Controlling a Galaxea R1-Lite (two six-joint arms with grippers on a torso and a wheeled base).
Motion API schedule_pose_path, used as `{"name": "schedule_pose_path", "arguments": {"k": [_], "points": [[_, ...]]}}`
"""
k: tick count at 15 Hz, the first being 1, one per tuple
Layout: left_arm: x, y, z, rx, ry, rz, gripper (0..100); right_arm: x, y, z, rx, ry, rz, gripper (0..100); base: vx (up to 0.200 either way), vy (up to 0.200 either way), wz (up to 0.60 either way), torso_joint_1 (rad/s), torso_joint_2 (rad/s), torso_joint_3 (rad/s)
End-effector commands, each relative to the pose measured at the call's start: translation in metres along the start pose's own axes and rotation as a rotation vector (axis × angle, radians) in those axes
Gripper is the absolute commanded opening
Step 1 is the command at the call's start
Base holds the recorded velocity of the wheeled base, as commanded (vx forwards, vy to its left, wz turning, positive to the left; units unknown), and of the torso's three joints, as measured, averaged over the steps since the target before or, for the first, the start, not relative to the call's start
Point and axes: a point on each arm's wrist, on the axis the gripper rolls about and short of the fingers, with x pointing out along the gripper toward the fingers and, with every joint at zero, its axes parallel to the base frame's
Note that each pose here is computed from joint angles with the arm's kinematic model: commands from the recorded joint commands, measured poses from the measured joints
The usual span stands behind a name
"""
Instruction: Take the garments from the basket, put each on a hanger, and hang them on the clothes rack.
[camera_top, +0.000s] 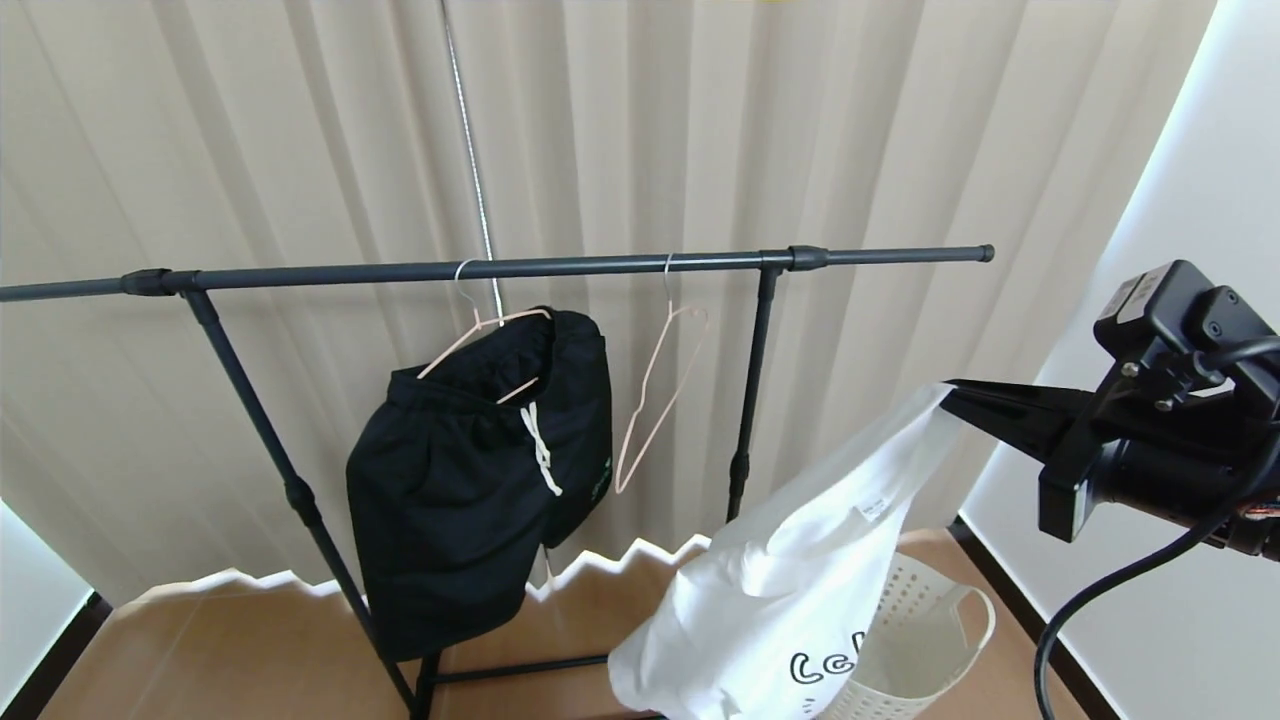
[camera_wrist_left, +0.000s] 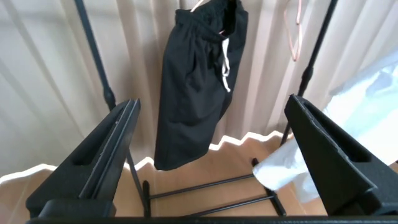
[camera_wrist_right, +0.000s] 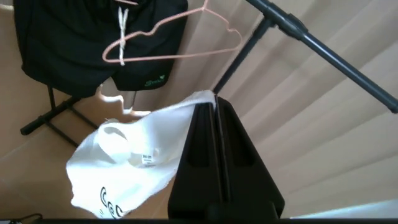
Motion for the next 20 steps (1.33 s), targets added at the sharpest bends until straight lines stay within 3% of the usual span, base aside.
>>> {"name": "schedule_pose_path", "arguments": {"k": [1, 6, 9, 10, 11, 13, 15, 17, 19, 20], "points": [[0.000, 0.000, 0.000, 0.001, 0.002, -0.001, 100, 0.001, 0.000, 0.000, 0.000, 0.002, 0.002, 0, 0.000, 0.000, 0.00, 0.000, 0.00, 0.000], [0.000, 0.000, 0.000, 0.012, 0.000, -0.001, 100, 0.002, 0.000, 0.000, -0.002, 0.000, 0.002, 0, 0.000, 0.000, 0.00, 0.000, 0.00, 0.000], [0.000, 0.001, -0.001, 0.102, 0.012, 0.033, 100, 0.000, 0.001, -0.001, -0.002, 0.003, -0.001, 0, 0.000, 0.000, 0.00, 0.000, 0.00, 0.000], [0.002, 0.001, 0.000, 0.110, 0.039, 0.032, 100, 0.000, 0.000, -0.001, -0.002, 0.001, -0.004, 0, 0.000, 0.000, 0.00, 0.000, 0.00, 0.000], [0.010, 0.002, 0.019, 0.108, 0.098, 0.025, 100, 0.000, 0.001, -0.001, -0.002, 0.004, -0.004, 0, 0.000, 0.000, 0.00, 0.000, 0.00, 0.000], [0.036, 0.004, 0.068, -0.013, 0.169, -0.049, 100, 0.000, 0.000, 0.001, -0.001, -0.003, -0.007, 0, 0.000, 0.000, 0.00, 0.000, 0.00, 0.000], [0.084, 0.001, 0.113, -0.127, 0.272, -0.215, 100, 0.001, 0.000, -0.001, 0.001, 0.020, -0.036, 0, 0.000, 0.000, 0.00, 0.000, 0.00, 0.000], [0.130, -0.011, 0.125, -0.193, 0.401, -0.333, 100, 0.003, 0.001, 0.002, -0.003, 0.028, -0.074, 0, 0.000, 0.000, 0.00, 0.000, 0.00, 0.000], [0.171, -0.042, 0.124, -0.276, 0.546, -0.460, 100, 0.008, 0.012, 0.004, -0.008, 0.020, -0.019, 0, 0.000, 0.000, 0.00, 0.000, 0.00, 0.000], [0.188, -0.058, 0.123, -0.274, 0.581, -0.511, 100, 0.009, 0.018, 0.006, 0.012, 0.013, 0.008, 0, 0.000, 0.000, 0.00, 0.000, 0.00, 0.000]]}}
